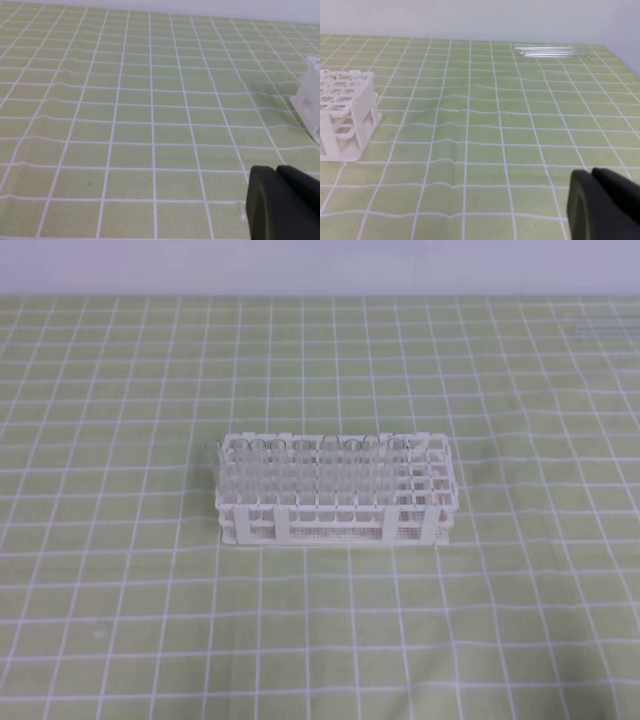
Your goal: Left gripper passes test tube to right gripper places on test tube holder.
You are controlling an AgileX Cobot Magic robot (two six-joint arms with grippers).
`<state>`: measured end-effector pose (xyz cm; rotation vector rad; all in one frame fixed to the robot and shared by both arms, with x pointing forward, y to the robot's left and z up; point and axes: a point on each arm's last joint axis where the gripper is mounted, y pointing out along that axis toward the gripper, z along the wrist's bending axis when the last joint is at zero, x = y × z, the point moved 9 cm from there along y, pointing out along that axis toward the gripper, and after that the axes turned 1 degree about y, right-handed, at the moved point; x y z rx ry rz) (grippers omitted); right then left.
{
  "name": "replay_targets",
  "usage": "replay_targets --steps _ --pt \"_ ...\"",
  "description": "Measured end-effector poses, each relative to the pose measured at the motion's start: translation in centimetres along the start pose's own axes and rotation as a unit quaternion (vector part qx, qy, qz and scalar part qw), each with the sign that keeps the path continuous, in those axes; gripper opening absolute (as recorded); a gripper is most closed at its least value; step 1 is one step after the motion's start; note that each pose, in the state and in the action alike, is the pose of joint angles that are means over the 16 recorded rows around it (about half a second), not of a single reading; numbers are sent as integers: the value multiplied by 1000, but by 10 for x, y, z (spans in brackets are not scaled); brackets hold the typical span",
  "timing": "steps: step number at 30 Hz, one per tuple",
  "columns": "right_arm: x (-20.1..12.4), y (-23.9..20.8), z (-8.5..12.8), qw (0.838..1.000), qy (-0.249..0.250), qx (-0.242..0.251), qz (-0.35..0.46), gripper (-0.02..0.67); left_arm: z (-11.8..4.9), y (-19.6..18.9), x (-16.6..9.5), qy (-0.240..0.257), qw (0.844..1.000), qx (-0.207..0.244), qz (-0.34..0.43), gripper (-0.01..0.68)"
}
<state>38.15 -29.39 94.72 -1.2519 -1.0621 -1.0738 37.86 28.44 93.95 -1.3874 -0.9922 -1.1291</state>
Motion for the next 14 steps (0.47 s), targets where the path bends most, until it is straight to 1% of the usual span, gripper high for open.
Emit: replay_targets --steps 14 --pt "0 0 0 1000 0 0 0 -17 0 -1 1 0 1000 0 -2 -2"
